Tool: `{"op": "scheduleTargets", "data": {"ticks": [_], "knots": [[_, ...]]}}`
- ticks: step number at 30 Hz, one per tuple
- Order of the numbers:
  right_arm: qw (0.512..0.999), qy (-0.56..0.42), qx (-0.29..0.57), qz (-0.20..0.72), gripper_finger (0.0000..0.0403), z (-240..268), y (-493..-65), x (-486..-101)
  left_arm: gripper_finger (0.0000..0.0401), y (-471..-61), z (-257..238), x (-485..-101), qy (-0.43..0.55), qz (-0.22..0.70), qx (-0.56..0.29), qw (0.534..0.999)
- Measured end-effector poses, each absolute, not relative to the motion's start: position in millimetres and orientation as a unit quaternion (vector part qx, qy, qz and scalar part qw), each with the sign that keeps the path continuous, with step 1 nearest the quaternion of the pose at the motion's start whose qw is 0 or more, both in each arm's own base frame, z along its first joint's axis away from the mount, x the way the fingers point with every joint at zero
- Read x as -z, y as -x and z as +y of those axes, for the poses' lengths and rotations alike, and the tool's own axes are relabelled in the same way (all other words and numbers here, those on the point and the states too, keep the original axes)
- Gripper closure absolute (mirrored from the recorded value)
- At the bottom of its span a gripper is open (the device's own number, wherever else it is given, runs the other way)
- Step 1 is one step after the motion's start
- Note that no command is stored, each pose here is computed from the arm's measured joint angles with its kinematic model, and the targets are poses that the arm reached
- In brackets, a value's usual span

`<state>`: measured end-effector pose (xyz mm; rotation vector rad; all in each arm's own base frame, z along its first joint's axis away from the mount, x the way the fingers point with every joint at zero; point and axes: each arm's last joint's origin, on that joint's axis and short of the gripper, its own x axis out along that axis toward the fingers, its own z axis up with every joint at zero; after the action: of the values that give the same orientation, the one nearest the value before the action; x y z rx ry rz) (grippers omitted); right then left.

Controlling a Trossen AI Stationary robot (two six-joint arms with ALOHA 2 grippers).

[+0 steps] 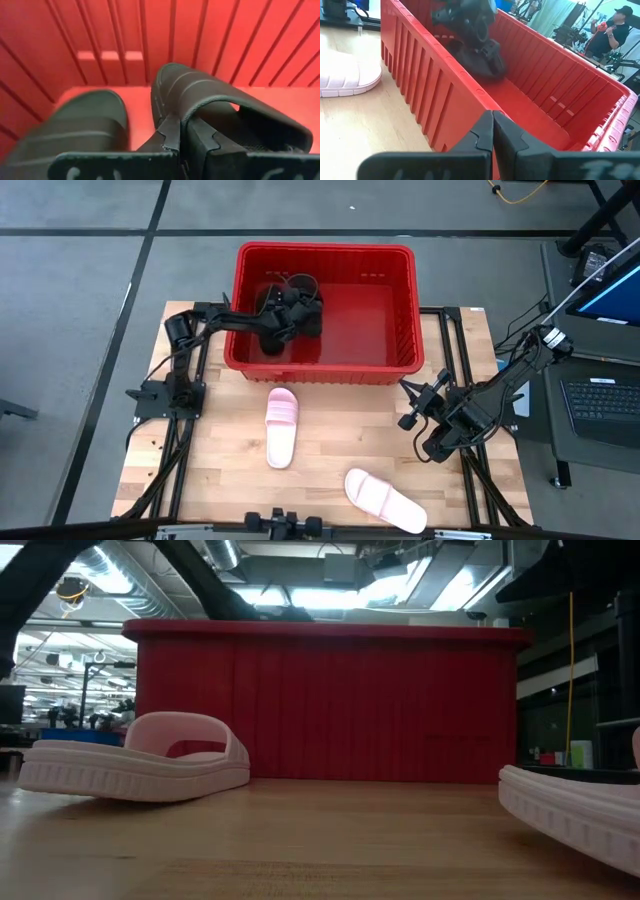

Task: Pick and place slides into bin
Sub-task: Put the black slipper into the red bin

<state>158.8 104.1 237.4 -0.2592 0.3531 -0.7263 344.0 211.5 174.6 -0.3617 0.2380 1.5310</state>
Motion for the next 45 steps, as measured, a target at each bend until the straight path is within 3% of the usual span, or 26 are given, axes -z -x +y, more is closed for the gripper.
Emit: {"op": "scheduleTargets", "data": {"ticks": [7,35,45], "knots": [[0.911,0.126,0.351,0.173,0.0393,104.1,-158.7,-237.3,0.0398,-349.1,215.5,-154.8,0.168,0.104,-0.689,0.697],[0.91,0.136,0.35,0.177,0.0393,104.0,-158.7,-237.2,0.0395,-347.1,217.9,-158.4,0.126,0.133,-0.691,0.7],[0.91,0.136,0.349,0.178,0.0393,104.1,-158.7,-237.2,0.0333,-347.6,217.8,-158.0,0.133,0.136,-0.683,0.705]]}}
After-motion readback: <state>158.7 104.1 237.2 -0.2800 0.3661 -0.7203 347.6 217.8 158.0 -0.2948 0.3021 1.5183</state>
